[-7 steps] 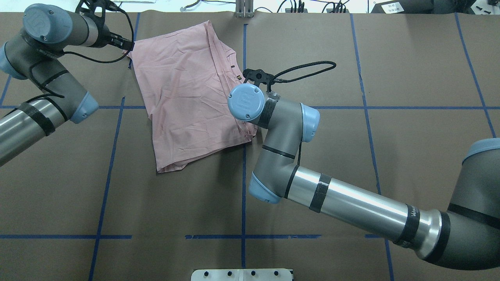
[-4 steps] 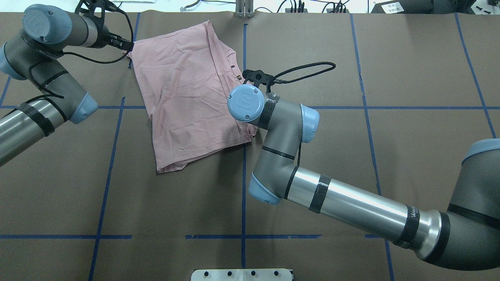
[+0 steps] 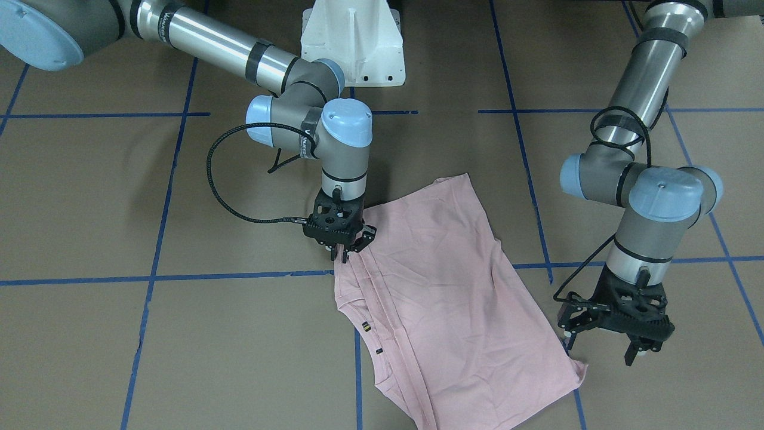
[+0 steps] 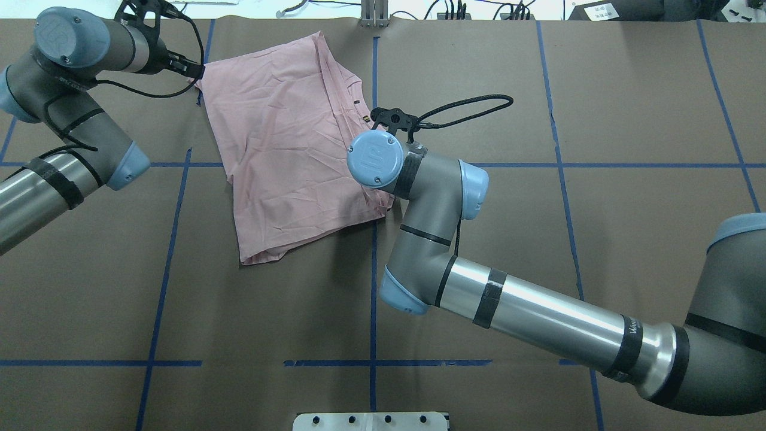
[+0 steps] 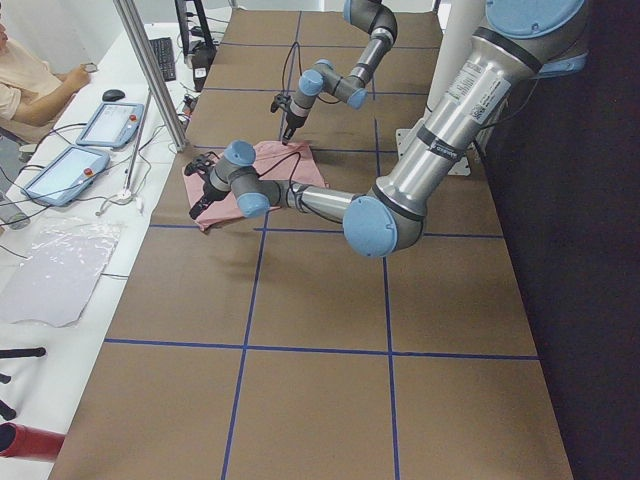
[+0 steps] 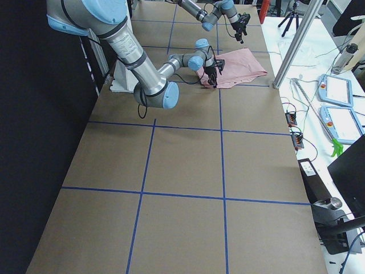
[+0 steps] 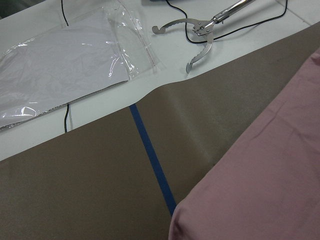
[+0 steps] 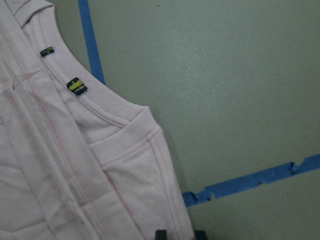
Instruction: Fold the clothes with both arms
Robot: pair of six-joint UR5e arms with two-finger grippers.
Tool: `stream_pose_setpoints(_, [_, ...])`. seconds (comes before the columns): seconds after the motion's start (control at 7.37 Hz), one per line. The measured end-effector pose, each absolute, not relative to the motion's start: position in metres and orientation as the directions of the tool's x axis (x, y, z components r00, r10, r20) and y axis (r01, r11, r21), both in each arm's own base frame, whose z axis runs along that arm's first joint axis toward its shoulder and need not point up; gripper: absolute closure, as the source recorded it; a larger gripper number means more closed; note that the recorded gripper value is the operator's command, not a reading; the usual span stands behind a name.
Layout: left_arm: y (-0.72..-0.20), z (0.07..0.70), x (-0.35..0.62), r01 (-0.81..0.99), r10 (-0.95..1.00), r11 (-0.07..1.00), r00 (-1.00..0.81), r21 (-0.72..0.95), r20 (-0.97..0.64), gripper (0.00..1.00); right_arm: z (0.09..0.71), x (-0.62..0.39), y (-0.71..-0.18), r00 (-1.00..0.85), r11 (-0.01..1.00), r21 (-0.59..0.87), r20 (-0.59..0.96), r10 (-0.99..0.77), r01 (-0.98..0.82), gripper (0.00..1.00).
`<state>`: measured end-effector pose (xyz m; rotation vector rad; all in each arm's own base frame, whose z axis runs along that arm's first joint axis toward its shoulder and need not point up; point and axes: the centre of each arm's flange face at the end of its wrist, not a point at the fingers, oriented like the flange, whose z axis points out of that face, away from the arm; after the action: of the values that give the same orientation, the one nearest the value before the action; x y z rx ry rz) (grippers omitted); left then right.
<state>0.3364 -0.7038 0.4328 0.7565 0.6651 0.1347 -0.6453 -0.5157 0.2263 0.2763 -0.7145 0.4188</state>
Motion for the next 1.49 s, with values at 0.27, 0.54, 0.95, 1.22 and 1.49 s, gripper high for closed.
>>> stream_pose_setpoints(0.27, [-0.704, 0.433, 0.336, 0.118, 0.344, 0.730, 0.789, 0.674, -0.510, 0.00, 0.228, -0.647, -0.514, 0.680, 0.883, 0.102, 0.680, 0.274, -0.458, 0.81])
stream_pose_setpoints(0.54, [-0.704, 0.433, 0.336, 0.118, 0.344, 0.730, 0.789, 0.674, -0.510, 0.00, 0.229, -0.648, -0.513, 0.687, 0.884, 0.102, 0.673, 0.276, -0.456, 1.00])
stream_pose_setpoints(0.95, [-0.704, 0.432, 0.336, 0.118, 0.344, 0.729, 0.788, 0.674, -0.510, 0.00, 0.228, -0.645, -0.511, 0.704, 0.886, 0.102, 0.652, 0.283, -0.452, 1.00])
stream_pose_setpoints(1.22, [-0.703, 0.430, 0.336, 0.120, 0.346, 0.726, 0.787, 0.677, -0.511, 0.00, 0.217, -0.624, -0.500, 0.703, 0.887, 0.105, 0.654, 0.279, -0.450, 1.00])
stream_pose_setpoints(1.49, [-0.701, 0.429, 0.335, 0.122, 0.348, 0.724, 0.785, 0.678, -0.513, 0.00, 0.229, -0.602, -0.449, 0.704, 0.893, 0.136, 0.669, 0.237, -0.429, 1.00])
